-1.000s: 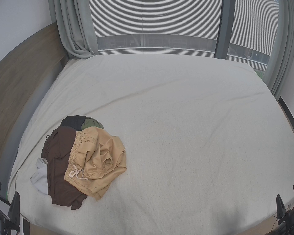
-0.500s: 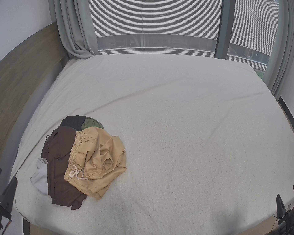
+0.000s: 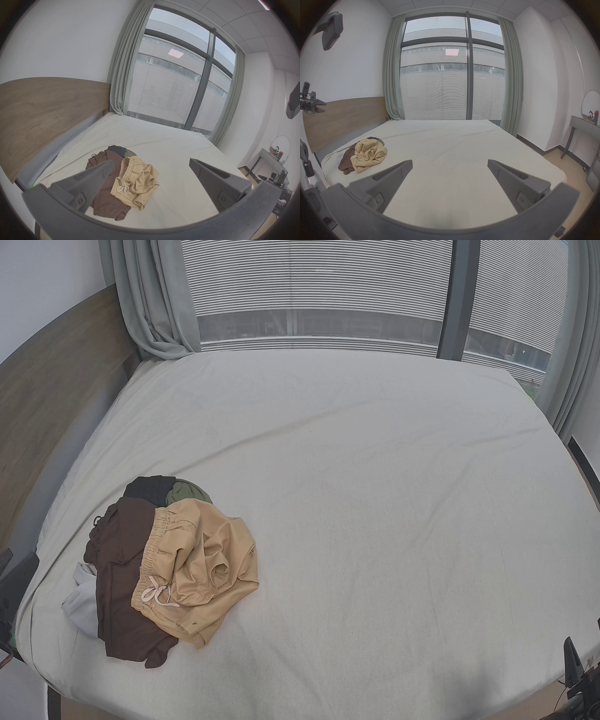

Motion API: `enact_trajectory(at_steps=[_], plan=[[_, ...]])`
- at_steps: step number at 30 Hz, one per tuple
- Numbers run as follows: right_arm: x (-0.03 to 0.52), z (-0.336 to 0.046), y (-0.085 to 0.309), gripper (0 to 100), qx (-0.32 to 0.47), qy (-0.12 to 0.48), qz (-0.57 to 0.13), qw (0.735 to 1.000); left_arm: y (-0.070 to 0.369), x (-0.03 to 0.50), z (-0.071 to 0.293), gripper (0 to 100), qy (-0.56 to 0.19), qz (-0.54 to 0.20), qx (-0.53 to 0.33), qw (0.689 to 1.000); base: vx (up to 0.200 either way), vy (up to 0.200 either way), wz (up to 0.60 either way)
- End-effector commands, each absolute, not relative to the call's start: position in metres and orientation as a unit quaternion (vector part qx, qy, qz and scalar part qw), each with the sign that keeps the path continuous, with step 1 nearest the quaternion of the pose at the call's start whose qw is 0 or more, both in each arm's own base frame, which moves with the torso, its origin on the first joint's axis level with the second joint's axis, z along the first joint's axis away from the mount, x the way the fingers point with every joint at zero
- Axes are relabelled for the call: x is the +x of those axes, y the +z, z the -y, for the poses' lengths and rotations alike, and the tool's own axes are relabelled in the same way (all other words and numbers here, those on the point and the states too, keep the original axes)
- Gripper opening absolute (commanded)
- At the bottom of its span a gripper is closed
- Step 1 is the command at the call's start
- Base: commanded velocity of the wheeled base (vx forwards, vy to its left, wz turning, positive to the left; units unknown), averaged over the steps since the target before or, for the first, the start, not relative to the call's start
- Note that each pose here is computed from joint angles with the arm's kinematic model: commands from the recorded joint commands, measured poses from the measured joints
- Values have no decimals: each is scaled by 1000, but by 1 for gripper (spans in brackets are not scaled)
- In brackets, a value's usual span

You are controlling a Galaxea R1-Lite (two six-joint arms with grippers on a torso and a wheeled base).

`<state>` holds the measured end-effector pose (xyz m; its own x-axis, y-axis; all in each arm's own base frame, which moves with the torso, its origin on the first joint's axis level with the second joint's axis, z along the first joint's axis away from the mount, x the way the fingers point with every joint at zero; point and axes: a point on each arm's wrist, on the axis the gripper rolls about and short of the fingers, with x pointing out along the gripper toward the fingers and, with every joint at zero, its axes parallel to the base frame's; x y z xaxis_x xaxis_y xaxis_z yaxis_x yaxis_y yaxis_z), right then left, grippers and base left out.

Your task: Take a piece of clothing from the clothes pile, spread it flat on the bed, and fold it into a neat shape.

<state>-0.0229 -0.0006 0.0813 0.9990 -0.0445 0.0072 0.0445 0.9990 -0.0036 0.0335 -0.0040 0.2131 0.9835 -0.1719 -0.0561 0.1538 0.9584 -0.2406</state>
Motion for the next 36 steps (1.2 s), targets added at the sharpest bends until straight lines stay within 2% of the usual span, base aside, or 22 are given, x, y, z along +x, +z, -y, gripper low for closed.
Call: enact_trajectory(at_steps=[1, 12, 36], plan=[[-23, 1, 76, 100, -2, -22, 2, 1000, 214, 51, 4, 100, -82, -64, -121, 987, 0, 0, 0], [-23, 1, 76, 100, -2, -21, 2, 1000, 216, 79, 4, 100, -81, -76, -122, 986, 0, 0, 0], [-23, 1, 76, 100, -2, -22, 2, 1000, 204, 146, -4, 100, -151, -136, -166, 965, 0, 0, 0]])
